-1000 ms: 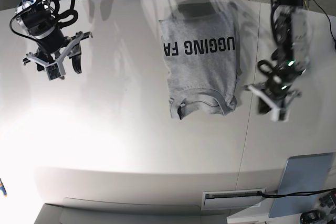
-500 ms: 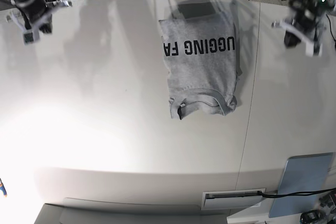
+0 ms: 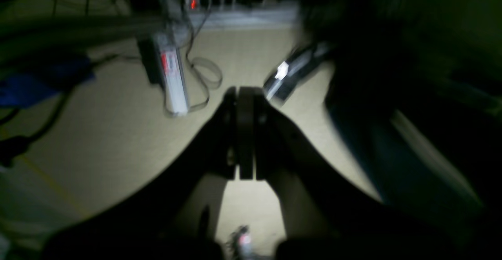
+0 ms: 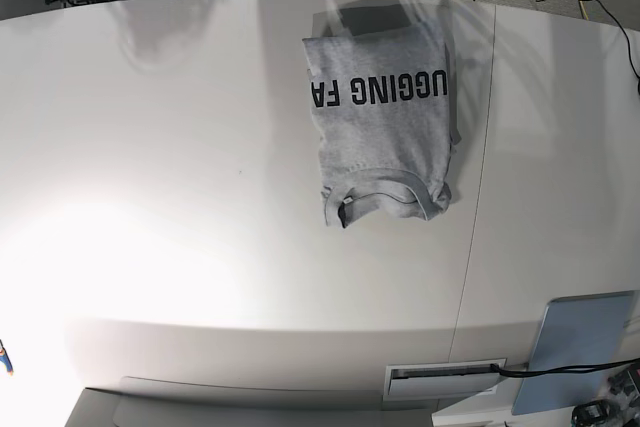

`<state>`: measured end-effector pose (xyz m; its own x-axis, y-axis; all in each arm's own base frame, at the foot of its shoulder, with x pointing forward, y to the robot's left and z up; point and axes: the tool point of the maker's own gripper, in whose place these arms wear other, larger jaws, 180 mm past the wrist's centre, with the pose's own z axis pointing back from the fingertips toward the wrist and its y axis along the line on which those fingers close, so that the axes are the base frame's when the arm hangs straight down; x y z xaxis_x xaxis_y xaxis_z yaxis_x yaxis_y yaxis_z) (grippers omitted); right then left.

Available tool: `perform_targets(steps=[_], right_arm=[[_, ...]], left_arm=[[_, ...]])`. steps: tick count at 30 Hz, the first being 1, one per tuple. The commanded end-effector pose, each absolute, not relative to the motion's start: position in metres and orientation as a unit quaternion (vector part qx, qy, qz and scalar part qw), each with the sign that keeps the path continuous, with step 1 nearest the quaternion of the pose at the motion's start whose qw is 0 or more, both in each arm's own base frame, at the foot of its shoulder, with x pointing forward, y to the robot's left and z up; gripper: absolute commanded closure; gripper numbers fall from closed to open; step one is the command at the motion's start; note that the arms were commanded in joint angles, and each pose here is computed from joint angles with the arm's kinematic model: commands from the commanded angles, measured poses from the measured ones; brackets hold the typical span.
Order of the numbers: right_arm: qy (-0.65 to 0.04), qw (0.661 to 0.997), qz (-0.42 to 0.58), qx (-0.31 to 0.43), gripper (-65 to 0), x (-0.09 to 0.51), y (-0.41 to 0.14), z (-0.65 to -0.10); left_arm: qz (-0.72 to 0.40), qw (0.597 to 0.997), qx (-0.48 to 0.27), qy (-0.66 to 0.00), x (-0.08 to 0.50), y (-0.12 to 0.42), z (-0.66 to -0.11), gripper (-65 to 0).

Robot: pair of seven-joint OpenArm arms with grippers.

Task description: Fold the T-shirt properly

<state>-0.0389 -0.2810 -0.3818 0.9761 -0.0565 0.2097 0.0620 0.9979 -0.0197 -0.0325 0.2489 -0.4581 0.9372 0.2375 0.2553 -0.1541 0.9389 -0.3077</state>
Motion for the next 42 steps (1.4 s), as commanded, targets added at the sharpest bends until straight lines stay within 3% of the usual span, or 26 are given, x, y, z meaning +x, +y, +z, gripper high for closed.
perform_targets(steps=[1,4,9,12,18,23,29,35,42], right_arm=[[-0.095,0.995,-0.040,-0.016,0.0,-0.050,-0.288,-0.388],[-0.064,0.994,-0.093,-0.007,0.0,-0.077,-0.302,-0.430],[-0.007,0.986,-0.167,0.018,0.0,-0.103,-0.329,-0.495],[0.010,0.980,-0.197,0.023,0.0,-0.107,-0.346,-0.523],[-0.019,0.978,-0.208,0.010,0.0,-0.088,-0.370,-0.558],[-0.069,0.973,-0.218,0.030,0.0,-0.049,-0.356,-0.575],[-0.031,0.990,-0.103,0.092,0.0,-0.031,-0.285,-0.602],[0.002,1.000,0.001,0.023,0.0,-0.035,-0.268,-0.622],[0.009,0.999,0.042,0.022,0.0,-0.033,-0.251,-0.628]], left_arm=[[0.108,0.973,-0.150,-0.138,-0.043,0.251,-0.463,0.0],[0.139,0.972,-0.158,-0.108,-0.067,0.252,-0.494,0.0],[0.192,0.967,-0.151,-0.074,-0.093,0.249,-0.541,-12.0],[0.200,0.966,-0.151,-0.056,-0.100,0.241,-0.562,-13.1],[0.197,0.965,-0.165,-0.046,-0.084,0.222,-0.590,-13.1],[0.185,0.970,-0.156,-0.020,-0.063,0.204,-0.613,-13.0],[0.161,0.977,-0.139,0.010,-0.049,0.173,-0.634,-13.0],[0.168,0.975,-0.146,0.022,-0.039,0.146,-0.644,-13.0],[0.149,0.978,-0.145,0.024,-0.035,0.133,-0.648,-13.0]])
